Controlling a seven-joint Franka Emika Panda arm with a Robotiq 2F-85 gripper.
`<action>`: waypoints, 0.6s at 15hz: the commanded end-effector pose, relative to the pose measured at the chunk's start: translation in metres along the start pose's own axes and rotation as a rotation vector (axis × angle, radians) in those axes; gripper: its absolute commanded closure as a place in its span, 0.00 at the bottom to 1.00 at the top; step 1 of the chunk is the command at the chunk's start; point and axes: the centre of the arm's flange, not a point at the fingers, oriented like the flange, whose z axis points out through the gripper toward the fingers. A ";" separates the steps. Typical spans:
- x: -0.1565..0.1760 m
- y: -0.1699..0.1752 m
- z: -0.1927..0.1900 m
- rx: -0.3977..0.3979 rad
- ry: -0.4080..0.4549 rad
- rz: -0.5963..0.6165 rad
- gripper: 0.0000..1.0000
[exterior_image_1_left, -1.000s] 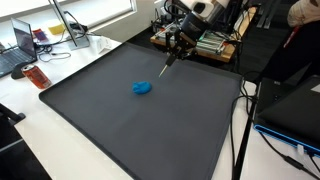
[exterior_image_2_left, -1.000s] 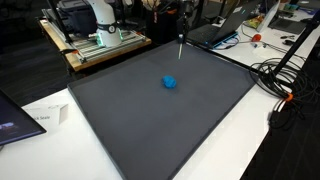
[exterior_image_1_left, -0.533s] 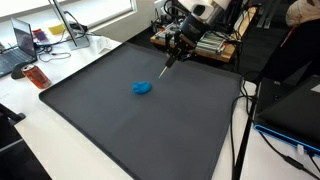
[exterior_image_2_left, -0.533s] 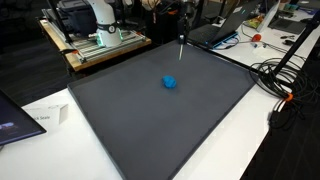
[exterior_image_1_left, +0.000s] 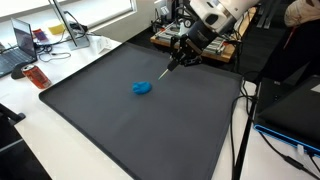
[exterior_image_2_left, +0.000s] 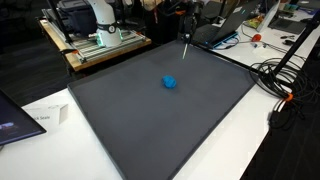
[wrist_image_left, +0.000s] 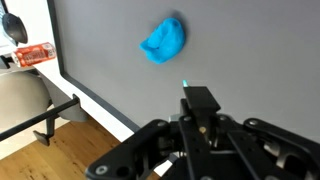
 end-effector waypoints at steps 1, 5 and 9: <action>0.038 -0.012 0.006 -0.064 -0.067 0.009 0.97; 0.071 0.001 0.021 -0.055 -0.173 0.022 0.97; 0.106 0.034 0.042 0.028 -0.302 0.049 0.97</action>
